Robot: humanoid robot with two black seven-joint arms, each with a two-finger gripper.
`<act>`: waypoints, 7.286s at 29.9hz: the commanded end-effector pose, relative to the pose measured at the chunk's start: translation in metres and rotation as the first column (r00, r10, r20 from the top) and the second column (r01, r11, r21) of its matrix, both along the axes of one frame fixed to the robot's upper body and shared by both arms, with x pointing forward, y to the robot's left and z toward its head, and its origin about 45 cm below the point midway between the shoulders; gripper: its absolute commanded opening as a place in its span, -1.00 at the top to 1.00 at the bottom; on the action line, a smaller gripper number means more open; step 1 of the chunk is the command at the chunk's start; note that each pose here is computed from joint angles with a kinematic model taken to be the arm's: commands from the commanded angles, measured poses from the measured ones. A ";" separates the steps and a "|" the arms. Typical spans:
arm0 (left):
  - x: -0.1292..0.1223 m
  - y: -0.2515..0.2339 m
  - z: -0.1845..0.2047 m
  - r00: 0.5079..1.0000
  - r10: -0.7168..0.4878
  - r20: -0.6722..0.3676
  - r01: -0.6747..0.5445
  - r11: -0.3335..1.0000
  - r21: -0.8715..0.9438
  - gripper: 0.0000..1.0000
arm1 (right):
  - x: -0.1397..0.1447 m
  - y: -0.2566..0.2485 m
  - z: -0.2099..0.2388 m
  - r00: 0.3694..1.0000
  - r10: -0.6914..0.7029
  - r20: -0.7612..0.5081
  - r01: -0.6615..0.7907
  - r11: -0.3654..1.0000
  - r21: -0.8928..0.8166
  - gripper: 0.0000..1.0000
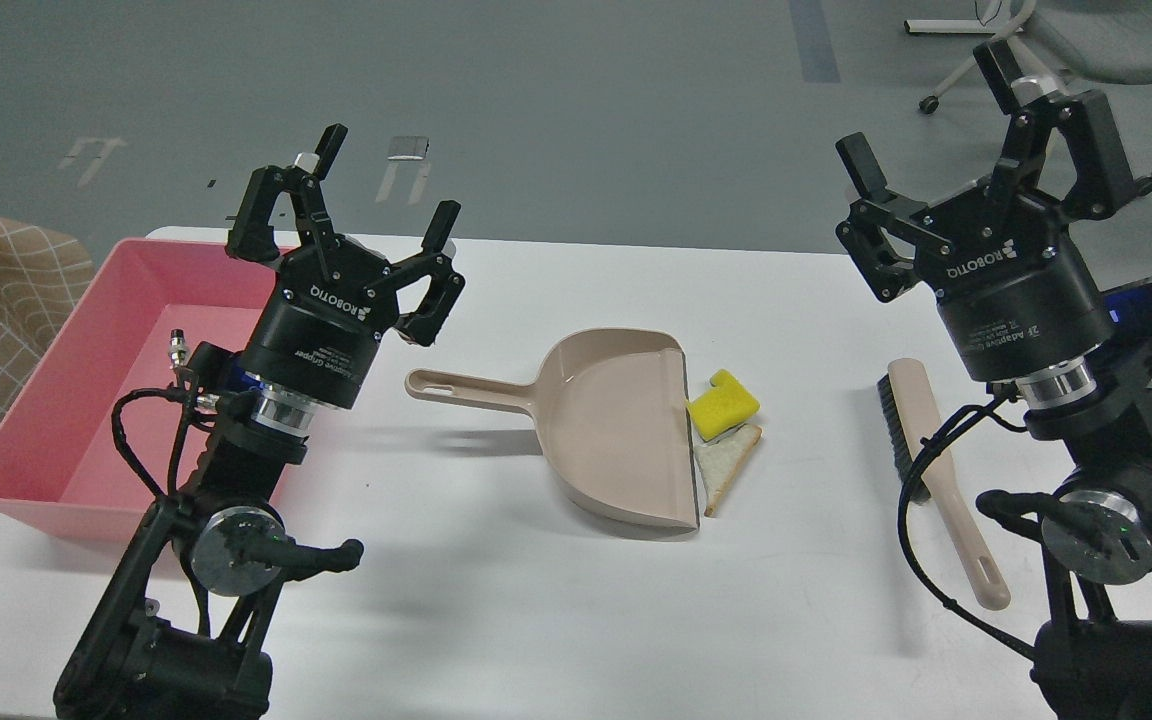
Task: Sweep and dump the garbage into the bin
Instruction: 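Lower the left gripper toward the beige dustpan handle, then rotate the left gripper vertical and move it beside the dustpan handle, then close the left gripper on the beige dustpan handle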
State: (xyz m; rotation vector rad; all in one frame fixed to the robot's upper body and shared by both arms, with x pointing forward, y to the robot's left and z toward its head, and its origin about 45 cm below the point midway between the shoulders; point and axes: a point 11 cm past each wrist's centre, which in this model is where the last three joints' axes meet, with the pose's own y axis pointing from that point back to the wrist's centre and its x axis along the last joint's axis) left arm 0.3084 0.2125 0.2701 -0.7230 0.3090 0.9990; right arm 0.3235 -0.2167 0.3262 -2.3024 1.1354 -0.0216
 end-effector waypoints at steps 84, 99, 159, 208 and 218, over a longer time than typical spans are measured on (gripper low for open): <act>-0.080 -0.005 -0.148 0.900 0.367 -0.233 -0.122 0.727 0.675 -0.96 | -0.005 -0.014 -0.020 0.997 -0.042 -0.058 0.042 0.999 0.005 -1.00; -0.068 0.006 -0.156 0.871 0.452 -0.192 -0.189 0.670 0.718 -0.96 | 0.002 -0.046 -0.025 0.987 -0.138 -0.077 0.139 0.990 0.015 -1.00; -0.029 -0.028 -0.182 0.871 0.489 -0.043 -0.208 0.448 0.869 -0.95 | 0.001 -0.082 -0.022 0.968 -0.240 -0.071 0.242 0.970 0.028 -1.00; -0.005 -0.039 -0.190 0.900 0.436 -0.025 -0.175 0.411 0.895 -0.88 | 0.001 -0.094 -0.023 0.959 -0.275 -0.075 0.278 0.960 0.033 -1.00; 0.005 -0.034 -0.193 0.890 0.454 -0.039 -0.170 0.409 0.896 -0.86 | 0.002 -0.095 -0.025 0.957 -0.278 -0.084 0.281 0.959 0.033 -1.00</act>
